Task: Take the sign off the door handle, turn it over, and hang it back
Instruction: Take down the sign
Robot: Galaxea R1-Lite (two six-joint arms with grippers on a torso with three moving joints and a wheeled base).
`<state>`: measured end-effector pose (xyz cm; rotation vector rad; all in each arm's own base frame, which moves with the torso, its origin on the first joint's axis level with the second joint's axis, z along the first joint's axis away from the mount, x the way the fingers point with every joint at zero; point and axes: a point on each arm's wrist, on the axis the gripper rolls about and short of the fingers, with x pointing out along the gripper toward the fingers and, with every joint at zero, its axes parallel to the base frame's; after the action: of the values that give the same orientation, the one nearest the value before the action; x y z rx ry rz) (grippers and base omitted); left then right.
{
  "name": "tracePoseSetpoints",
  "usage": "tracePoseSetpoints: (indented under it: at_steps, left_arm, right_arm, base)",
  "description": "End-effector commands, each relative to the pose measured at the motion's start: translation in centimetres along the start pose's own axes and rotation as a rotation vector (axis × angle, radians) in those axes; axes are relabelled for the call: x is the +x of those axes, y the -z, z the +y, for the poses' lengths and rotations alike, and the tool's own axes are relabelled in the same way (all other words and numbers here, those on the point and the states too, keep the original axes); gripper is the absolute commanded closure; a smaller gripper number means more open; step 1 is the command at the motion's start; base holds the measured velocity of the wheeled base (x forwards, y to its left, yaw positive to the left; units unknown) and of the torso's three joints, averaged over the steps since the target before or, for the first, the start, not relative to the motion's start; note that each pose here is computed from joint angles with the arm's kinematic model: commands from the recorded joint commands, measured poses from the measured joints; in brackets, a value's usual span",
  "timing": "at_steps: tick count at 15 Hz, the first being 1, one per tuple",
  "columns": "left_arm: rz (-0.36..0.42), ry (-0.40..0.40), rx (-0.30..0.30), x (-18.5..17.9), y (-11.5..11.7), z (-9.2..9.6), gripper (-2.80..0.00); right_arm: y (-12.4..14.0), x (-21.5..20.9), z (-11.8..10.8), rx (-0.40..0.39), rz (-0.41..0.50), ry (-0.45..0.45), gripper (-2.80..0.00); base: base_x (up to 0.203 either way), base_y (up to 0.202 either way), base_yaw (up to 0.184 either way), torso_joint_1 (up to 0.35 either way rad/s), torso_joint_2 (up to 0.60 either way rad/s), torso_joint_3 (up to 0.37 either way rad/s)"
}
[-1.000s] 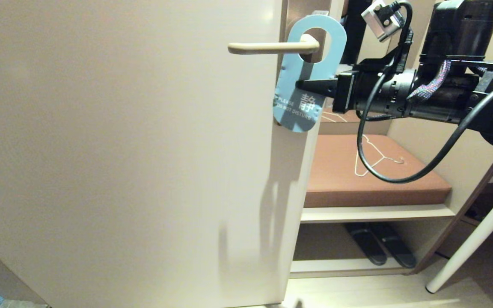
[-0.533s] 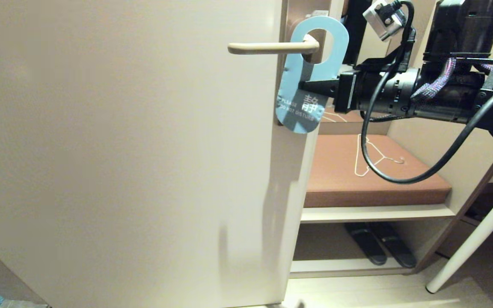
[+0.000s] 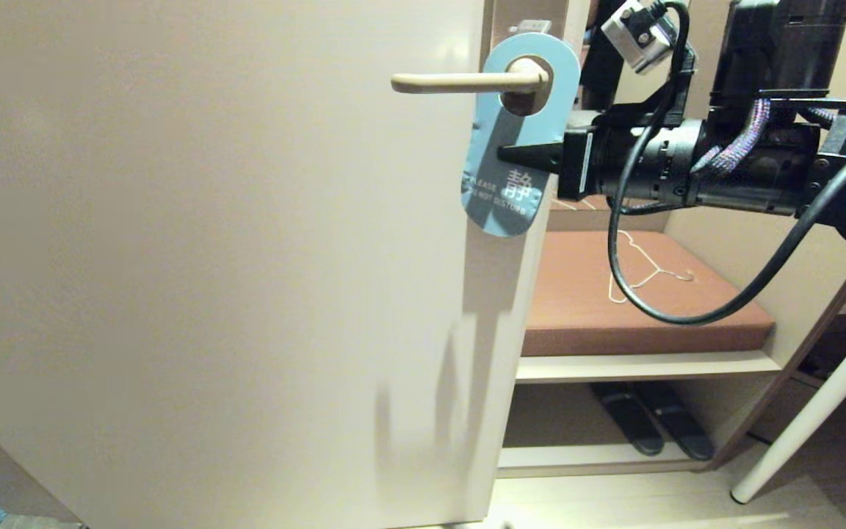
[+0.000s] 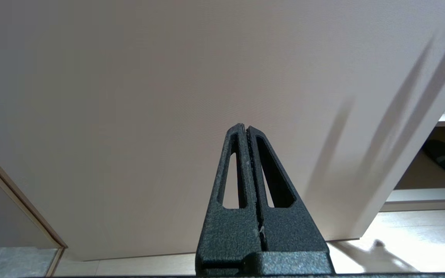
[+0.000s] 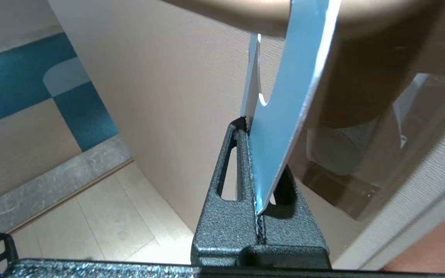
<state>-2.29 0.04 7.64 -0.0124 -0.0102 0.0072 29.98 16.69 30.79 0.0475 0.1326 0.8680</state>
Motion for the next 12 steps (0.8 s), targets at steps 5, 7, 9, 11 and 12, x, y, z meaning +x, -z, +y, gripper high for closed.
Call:
tracePoseSetpoints:
  at_steps: [5, 7, 9, 11, 12]
  left_arm:
    - [0.001, 0.0, -0.001, 0.0, 0.0, 0.0, 0.0]
    - [0.001, 0.0, 0.0, 0.0, 0.0, 0.0, 0.0]
    - [0.001, 0.0, 0.0, 0.0, 0.0, 0.0, 0.0]
    - [0.001, 0.0, 0.0, 0.0, 0.0, 0.0, 0.0]
    - [0.001, 0.0, -0.001, 0.0, 0.0, 0.0, 0.0]
  right_arm:
    - [-0.5, 1.0, 0.7, 0.005, 0.019, 0.023, 0.0]
    - [-0.5, 1.2, 1.2, 0.009, 0.039, 0.051, 0.0]
    - [-0.4, 1.5, 1.3, 0.01, 0.042, 0.05, 0.0]
    - [-0.7, 1.8, 1.4, 0.01, 0.044, 0.055, 0.0]
    - [-0.9, 1.8, 1.5, 0.011, 0.05, 0.062, 0.0]
  base:
    - [0.0, 0.0, 0.0, 0.0, 0.0, 0.0]
    - [0.0, 0.0, 0.0, 0.0, 0.0, 0.0]
    - [0.0, 0.0, 0.0, 0.0, 0.0, 0.0]
    - [0.0, 0.0, 0.0, 0.0, 0.0, 0.0]
    - [0.0, 0.0, 0.0, 0.0, 0.0, 0.0]
